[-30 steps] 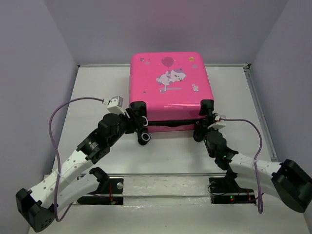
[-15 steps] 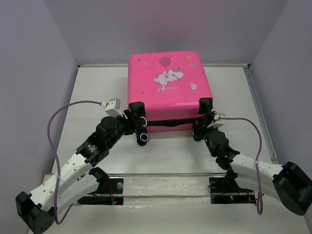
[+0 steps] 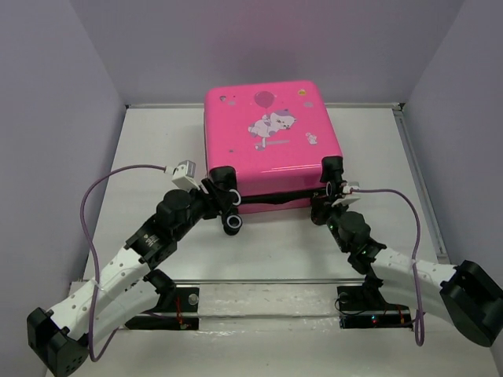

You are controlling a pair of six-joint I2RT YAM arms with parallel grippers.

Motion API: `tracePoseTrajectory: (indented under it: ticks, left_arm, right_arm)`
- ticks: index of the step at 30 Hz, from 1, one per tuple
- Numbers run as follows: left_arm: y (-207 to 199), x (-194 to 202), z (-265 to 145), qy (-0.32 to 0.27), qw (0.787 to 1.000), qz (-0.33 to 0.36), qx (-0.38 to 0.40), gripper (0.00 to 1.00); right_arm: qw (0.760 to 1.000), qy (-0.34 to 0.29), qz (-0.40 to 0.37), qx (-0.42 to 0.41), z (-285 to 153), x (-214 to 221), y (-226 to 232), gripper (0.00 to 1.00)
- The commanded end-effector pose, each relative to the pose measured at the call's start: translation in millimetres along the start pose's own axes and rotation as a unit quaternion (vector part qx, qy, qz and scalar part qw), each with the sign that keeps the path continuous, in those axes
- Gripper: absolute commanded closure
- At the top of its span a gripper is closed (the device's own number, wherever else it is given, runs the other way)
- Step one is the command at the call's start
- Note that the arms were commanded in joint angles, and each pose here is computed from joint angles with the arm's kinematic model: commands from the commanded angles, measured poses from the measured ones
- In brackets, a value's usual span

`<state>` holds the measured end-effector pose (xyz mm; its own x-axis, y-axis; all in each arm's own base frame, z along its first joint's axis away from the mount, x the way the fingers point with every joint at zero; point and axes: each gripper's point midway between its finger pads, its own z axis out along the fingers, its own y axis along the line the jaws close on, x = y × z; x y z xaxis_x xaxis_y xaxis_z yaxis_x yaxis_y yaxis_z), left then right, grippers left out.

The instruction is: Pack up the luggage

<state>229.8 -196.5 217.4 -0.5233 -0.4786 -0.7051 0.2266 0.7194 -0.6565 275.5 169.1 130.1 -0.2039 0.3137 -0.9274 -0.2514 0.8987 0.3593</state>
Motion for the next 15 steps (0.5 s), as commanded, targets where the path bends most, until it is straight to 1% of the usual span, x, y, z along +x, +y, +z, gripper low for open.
tracePoseTrajectory:
  ticks: [1,2,3,5,7,11,12,15]
  left_arm:
    - [-93,-45,-27,-0.067,0.978,0.011,0.199,0.94]
    - [-95,-46,-26,-0.066,0.977,0.01,0.201,0.94]
    - [-98,-48,-26,-0.068,0.976,0.01,0.205,0.94]
    - [-100,-50,-24,-0.069,0.976,0.011,0.205,0.94]
    - [-103,-52,-23,-0.071,0.976,0.011,0.207,0.94]
    - [-104,-49,-17,-0.069,0.975,0.004,0.211,0.94]
    - [-108,-49,-17,-0.068,0.972,0.001,0.223,0.94]
    - [-115,-48,-12,-0.06,0.971,-0.005,0.233,0.94]
  right_arm:
    - [0.992,-0.082,0.057,-0.08,6,-49,41,0.93]
    - [0.991,-0.079,0.061,-0.092,4,-44,49,0.93]
    - [0.992,-0.062,0.06,-0.086,5,-30,46,0.93]
    - [0.993,-0.049,0.061,-0.088,6,-20,50,0.93]
    - [0.992,-0.039,0.063,-0.106,3,-11,63,0.93]
    - [0.989,0.005,0.044,-0.14,3,19,112,0.93]
    - [0.984,0.021,0.041,-0.17,-5,30,136,0.93]
    - [0.974,0.045,0.031,-0.221,-5,51,195,0.93]
